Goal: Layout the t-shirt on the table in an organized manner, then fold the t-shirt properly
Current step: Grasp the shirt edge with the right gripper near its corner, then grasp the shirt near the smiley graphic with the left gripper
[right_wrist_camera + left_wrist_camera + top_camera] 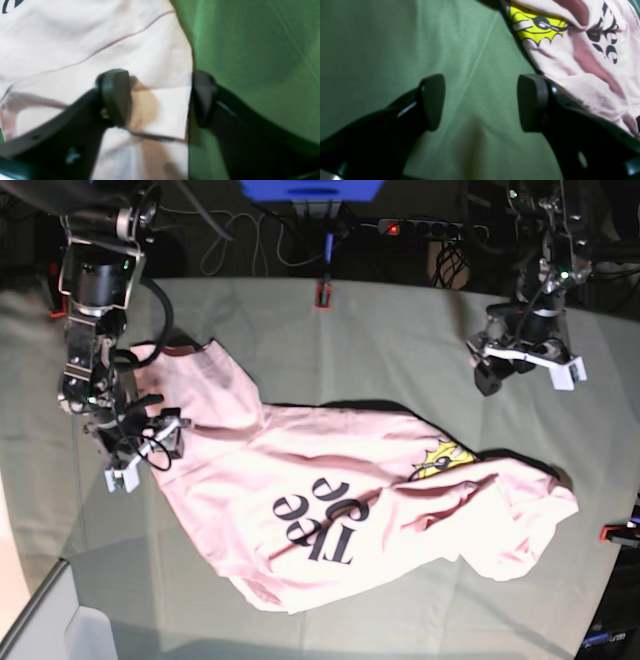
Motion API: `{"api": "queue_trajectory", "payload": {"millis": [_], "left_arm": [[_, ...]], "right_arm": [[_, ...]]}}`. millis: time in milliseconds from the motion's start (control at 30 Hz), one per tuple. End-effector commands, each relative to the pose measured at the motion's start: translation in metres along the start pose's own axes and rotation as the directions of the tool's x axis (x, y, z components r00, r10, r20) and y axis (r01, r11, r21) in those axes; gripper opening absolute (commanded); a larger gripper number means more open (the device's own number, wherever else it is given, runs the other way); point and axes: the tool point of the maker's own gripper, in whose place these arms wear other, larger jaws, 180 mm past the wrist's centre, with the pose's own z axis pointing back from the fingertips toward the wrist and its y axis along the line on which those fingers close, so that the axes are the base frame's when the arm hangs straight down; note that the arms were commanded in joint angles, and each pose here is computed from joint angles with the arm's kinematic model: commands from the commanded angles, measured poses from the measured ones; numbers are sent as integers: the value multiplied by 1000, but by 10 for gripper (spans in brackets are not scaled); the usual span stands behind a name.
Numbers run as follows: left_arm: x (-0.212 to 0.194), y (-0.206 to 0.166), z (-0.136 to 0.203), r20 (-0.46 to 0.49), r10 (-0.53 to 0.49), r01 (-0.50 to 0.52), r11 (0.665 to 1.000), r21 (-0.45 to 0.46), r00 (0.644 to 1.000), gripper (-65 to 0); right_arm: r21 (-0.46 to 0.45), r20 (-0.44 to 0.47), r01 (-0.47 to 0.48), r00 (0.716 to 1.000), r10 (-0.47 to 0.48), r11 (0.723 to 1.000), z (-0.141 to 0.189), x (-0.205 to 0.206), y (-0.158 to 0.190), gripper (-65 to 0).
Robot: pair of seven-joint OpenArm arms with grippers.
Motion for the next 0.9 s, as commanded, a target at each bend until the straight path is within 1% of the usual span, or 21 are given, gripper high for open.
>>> {"api": "queue_trajectory", "payload": {"millis": [0,33,133,200,300,367,467,633,733,800,867], "left_arm": [[15,-2,-1,47,-6,7,1000,-9,999,-212],[17,-3,-3,51,-4,5,1000,-9,999,-212],[30,-8,-8,76,-9,11,1000,-21,997,-212],[45,-16,-12,109,-10,14,999,-39,994,-212],[69,-29,-20,159,-3,13,998,-65,987,-212],[87,-38,-26,195,4,12,997,-80,981,-212],[106,-38,-43,216,42,-26,997,-77,975,-212],[113,-39,-82,177,95,-85,994,-63,980,-212],[113,-39,-102,146,129,-122,991,-53,981,-212],[109,-50,-113,124,148,-140,988,-65,981,-212],[106,-63,-121,98,133,-125,989,-81,986,-212]], "right_arm": [[-1,-51,-6,999,6,1000,1,-10,-1,-394],[-1,-58,-5,998,5,1000,2,-15,-1,-449],[1,-80,-2,997,3,1000,4,-27,0,-650],[0,-102,0,995,0,1000,6,-39,0,-650],[-12,-99,-11,995,10,1000,16,-49,-3,-650],[-23,-85,-33,996,31,999,26,-50,-5,-650],[-44,-50,-80,996,78,996,48,-48,-6,-650],[-62,-22,-139,990,138,988,79,-51,-1,-650],[-59,-20,-140,990,139,988,88,-57,6,-650],[-57,-29,-141,990,139,988,91,-63,7,-650],[-56,-40,-140,990,138,989,92,-68,7,-650]]}}
